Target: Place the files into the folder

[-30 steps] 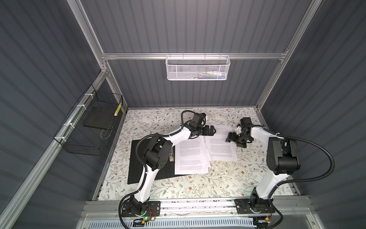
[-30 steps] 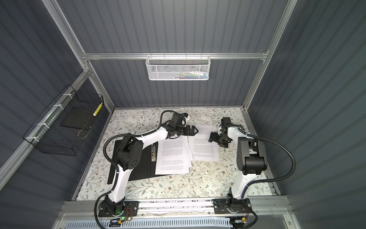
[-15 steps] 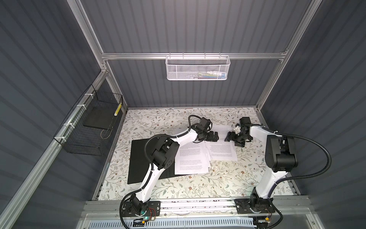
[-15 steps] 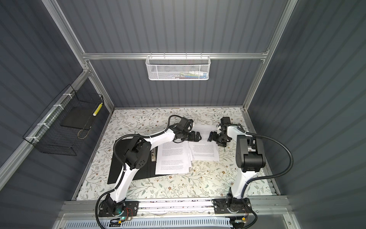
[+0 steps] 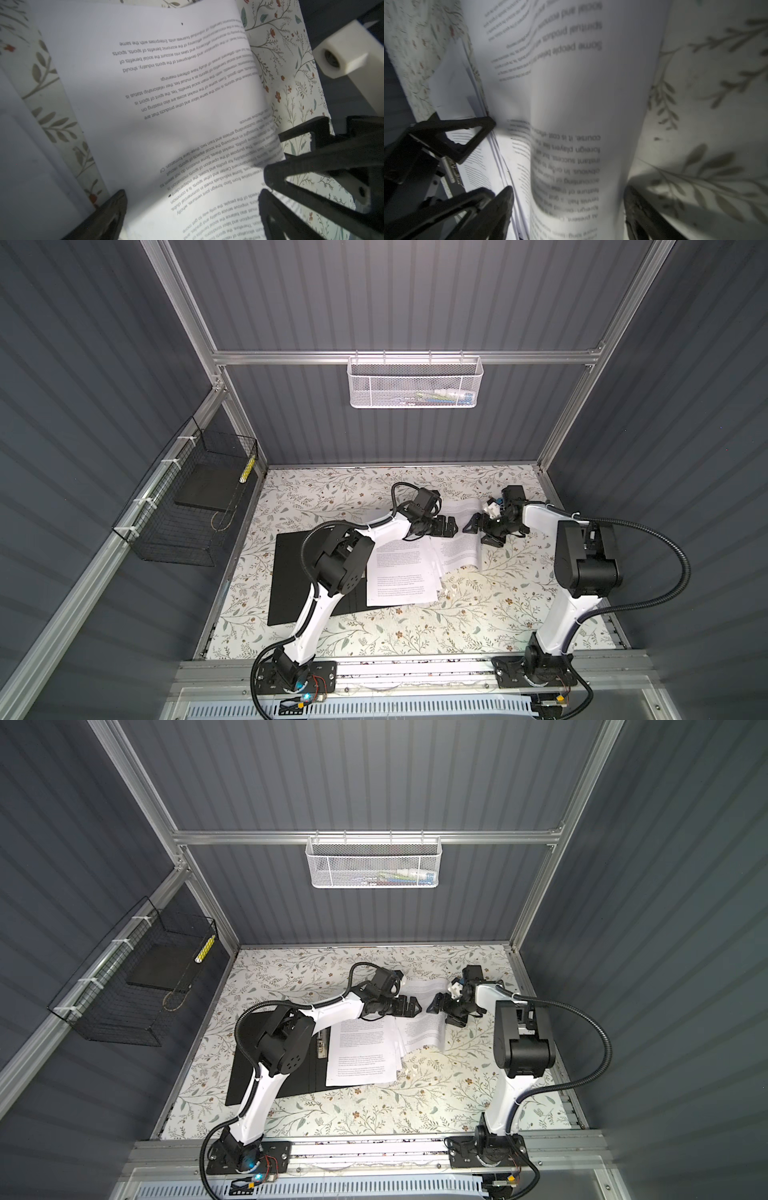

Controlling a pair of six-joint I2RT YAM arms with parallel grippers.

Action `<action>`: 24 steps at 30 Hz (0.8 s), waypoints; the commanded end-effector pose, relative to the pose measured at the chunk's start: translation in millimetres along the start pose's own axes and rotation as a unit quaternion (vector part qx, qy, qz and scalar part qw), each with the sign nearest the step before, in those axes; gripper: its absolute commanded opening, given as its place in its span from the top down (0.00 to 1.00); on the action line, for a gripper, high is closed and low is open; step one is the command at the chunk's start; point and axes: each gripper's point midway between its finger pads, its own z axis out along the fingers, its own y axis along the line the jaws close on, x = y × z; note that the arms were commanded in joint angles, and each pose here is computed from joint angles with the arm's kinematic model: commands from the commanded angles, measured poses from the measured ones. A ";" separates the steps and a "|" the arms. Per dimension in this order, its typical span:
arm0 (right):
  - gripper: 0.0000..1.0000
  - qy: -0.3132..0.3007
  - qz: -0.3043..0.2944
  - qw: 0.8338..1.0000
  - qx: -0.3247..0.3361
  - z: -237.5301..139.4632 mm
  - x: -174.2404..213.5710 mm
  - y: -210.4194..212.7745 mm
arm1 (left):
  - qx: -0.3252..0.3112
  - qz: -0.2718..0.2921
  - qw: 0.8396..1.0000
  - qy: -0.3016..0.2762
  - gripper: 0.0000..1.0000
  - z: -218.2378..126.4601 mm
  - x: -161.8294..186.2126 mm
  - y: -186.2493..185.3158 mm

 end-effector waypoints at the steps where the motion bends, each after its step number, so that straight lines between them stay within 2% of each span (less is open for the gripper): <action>1: 0.17 -0.021 -0.005 0.995 -0.093 -12.0 -6.1 31.2 | -0.037 -0.038 0.996 0.076 0.01 9.9 49.7 30.3; 6: 0.16 -0.045 -0.021 0.972 -0.229 -35.3 -5.2 72.9 | -0.028 -0.037 0.996 0.070 0.01 8.8 44.2 25.5; 11: 0.16 -0.047 -0.026 0.953 -0.298 -44.2 -1.6 89.4 | -0.023 -0.031 0.997 0.061 0.01 3.1 38.1 20.0; 13: 0.16 -0.051 -0.026 0.950 -0.306 -45.9 -2.8 91.7 | -0.023 -0.029 0.998 0.057 0.01 -0.3 35.5 19.3; 16: 0.17 -0.054 -0.018 0.967 -0.248 -34.9 -2.3 74.4 | -0.020 -0.026 0.998 0.049 0.00 -5.5 31.7 17.2; 19: 0.17 -0.048 -0.018 0.990 -0.131 -23.3 0.0 44.7 | -0.020 -0.025 0.998 0.045 0.01 -10.3 30.0 16.0; 21: 0.17 -0.045 -0.019 0.997 -0.061 -17.7 -0.5 25.0 | -0.021 -0.024 0.999 0.044 0.01 -12.9 30.0 16.8; 24: 0.16 -0.031 -0.027 0.999 -0.027 -7.6 0.4 14.9 | -0.021 -0.022 0.999 0.044 0.01 -12.1 32.0 18.1</action>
